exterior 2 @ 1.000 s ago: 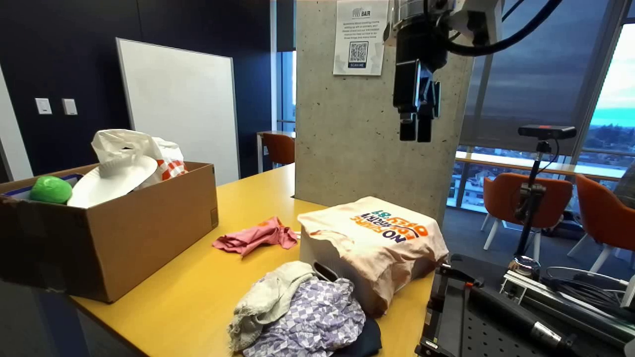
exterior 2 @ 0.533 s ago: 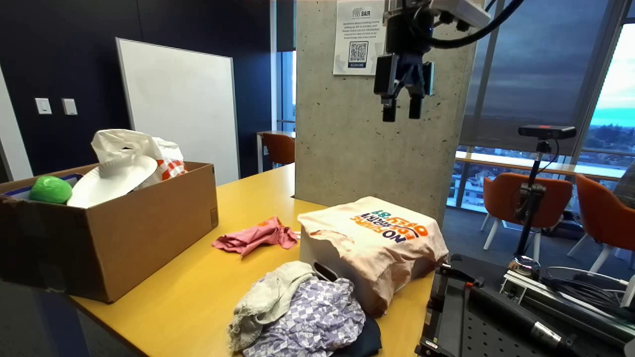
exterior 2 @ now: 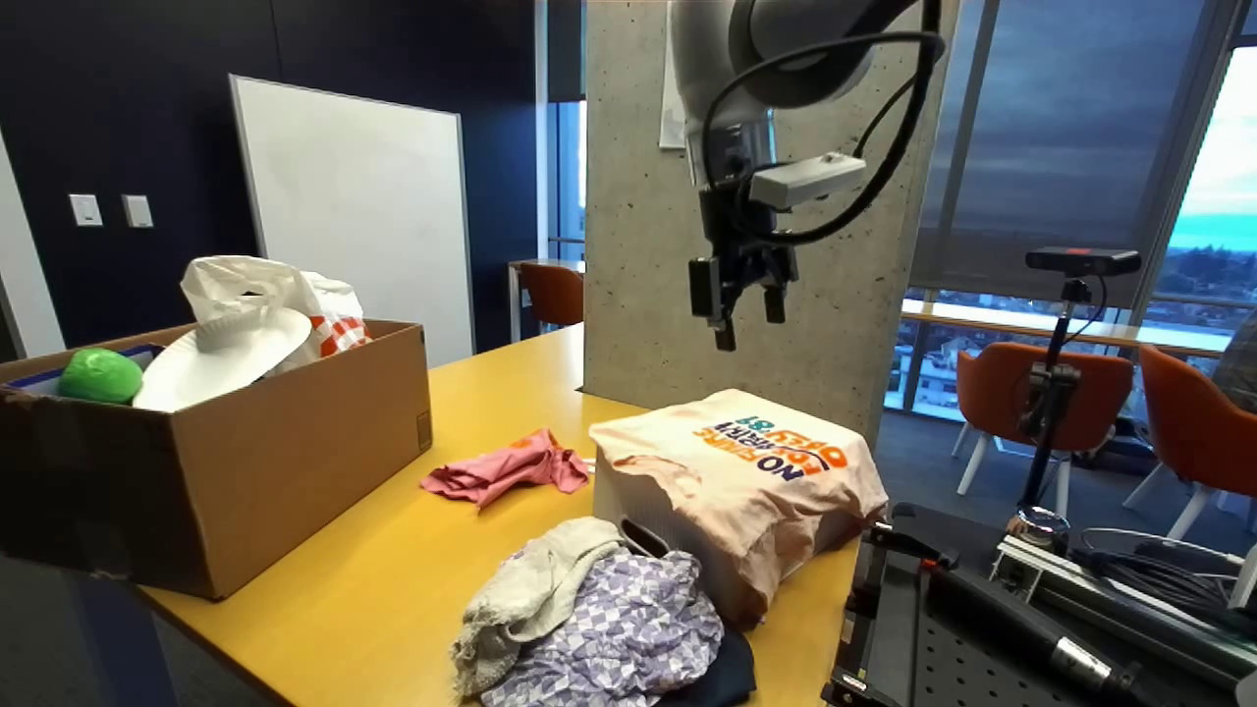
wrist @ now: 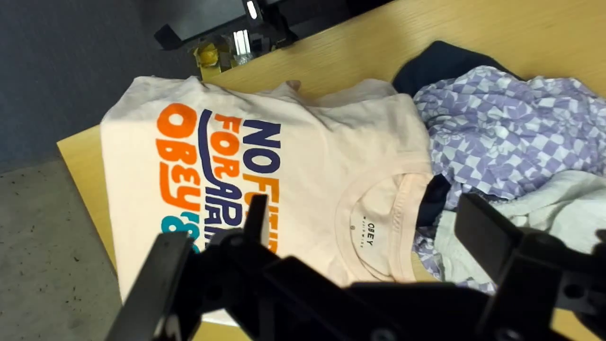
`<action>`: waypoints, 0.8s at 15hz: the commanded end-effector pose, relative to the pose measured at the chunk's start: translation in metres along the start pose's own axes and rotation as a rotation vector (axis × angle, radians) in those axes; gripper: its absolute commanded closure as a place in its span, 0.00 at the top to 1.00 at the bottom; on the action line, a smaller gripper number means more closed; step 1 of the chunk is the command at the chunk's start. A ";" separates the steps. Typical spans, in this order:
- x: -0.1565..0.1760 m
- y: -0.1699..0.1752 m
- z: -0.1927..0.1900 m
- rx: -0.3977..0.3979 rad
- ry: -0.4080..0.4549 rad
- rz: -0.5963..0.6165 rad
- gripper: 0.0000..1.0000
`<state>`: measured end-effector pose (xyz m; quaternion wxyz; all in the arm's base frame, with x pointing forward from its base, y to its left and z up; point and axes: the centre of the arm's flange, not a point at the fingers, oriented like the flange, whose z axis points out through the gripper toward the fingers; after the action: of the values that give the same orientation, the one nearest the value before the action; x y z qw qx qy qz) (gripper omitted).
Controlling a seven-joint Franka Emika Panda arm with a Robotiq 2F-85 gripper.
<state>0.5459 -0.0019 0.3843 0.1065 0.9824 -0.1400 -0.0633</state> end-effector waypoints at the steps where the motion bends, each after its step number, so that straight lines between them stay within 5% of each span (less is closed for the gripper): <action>1: 0.034 -0.015 0.032 -0.027 -0.003 -0.008 1.00; 12: 0.082 -0.063 0.160 -0.042 0.089 -0.074 1.00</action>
<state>0.5974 -0.0012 0.2346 0.1186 0.9864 -0.1047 -0.0450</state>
